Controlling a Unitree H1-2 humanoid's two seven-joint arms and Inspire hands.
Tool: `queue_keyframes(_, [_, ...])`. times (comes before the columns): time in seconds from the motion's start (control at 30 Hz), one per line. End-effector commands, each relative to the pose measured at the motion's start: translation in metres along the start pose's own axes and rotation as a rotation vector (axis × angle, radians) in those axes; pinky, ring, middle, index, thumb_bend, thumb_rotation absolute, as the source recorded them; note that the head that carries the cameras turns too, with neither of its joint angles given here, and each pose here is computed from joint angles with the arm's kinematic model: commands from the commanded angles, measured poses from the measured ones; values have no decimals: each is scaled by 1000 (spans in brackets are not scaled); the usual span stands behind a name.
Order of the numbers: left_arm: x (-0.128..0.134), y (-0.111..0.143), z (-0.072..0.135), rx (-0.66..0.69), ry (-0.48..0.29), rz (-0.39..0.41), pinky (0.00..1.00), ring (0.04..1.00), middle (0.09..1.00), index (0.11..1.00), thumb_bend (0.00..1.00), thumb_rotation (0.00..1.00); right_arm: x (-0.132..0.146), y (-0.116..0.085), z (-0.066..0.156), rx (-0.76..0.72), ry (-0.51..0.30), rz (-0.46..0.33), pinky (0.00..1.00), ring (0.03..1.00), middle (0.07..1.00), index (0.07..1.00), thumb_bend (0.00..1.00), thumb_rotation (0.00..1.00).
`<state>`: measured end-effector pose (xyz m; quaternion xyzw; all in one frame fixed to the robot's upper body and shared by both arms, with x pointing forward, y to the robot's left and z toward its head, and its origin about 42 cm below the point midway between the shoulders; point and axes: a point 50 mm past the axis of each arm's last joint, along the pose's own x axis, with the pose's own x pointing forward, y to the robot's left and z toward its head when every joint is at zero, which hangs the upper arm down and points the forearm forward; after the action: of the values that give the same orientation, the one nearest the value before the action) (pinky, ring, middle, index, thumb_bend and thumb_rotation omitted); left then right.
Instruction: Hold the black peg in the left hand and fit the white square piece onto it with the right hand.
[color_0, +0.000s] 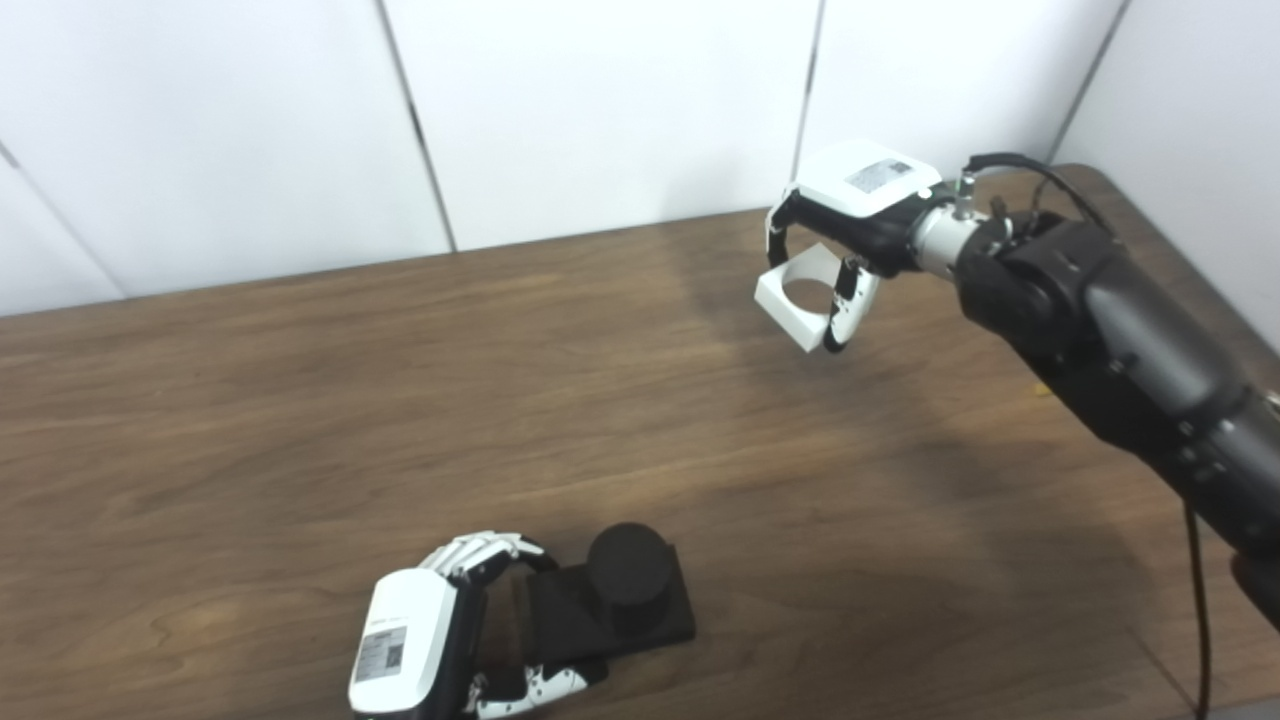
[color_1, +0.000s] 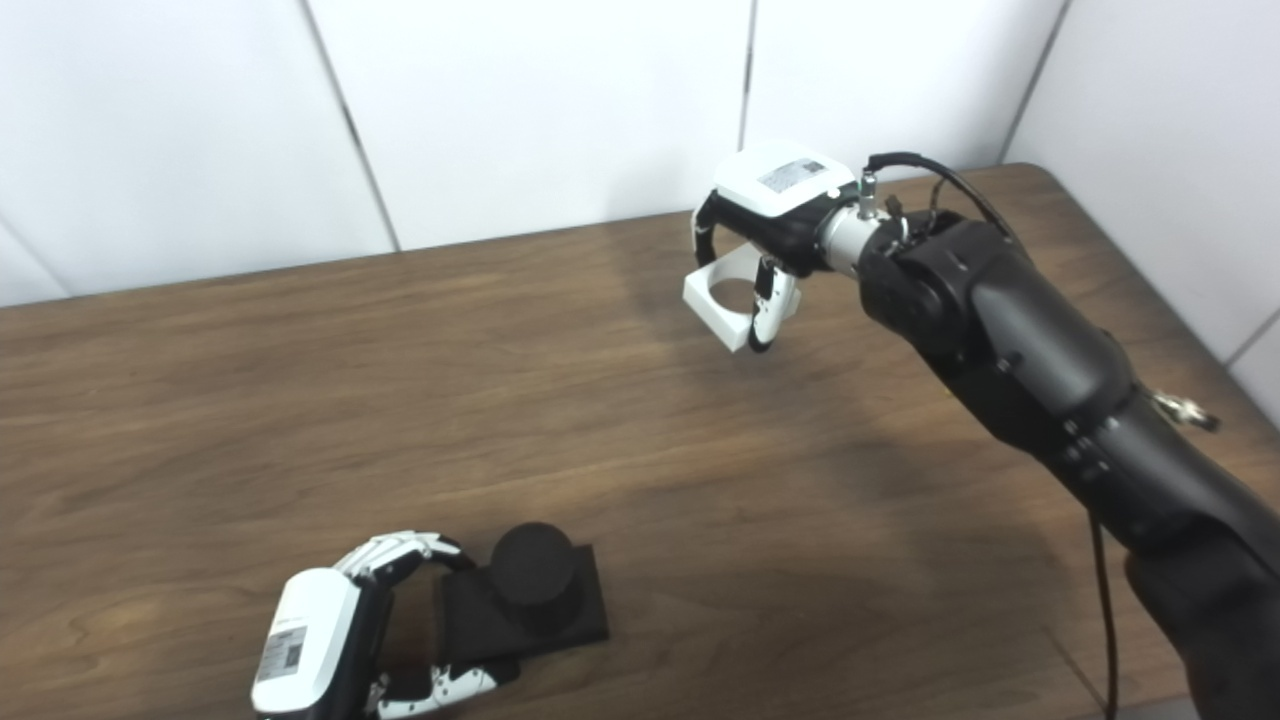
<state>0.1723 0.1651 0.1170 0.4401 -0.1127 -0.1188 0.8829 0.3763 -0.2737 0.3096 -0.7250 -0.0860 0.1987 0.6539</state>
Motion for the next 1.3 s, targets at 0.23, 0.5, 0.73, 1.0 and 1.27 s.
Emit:
queue_keyframes(0.23, [3, -7, 13, -9, 12, -48, 707, 752, 700, 484, 520, 46, -46, -43, 72, -63, -204, -93, 932, 861, 768, 484, 524, 134])
queue_keyframes(0.5, [7, -7, 17, 11, 23, -56, 714, 752, 699, 483, 521, 48, -67, -38, 118, -57, -344, -65, 962, 868, 764, 483, 525, 135])
queue_keyframes(0.73, [10, -6, 18, 25, 35, -82, 700, 759, 703, 483, 521, 49, -75, -36, 141, -50, -403, -25, 974, 880, 772, 484, 524, 133])
queue_keyframes(1.0, [13, -6, 18, 66, 62, -119, 828, 803, 741, 484, 522, 50, -81, -34, 155, -28, -453, -16, 985, 892, 774, 483, 524, 133])
queue_keyframes(1.27, [15, -7, 20, 87, 79, -142, 870, 833, 760, 484, 522, 49, -86, -35, 164, -26, -496, -19, 1000, 901, 789, 483, 524, 133])
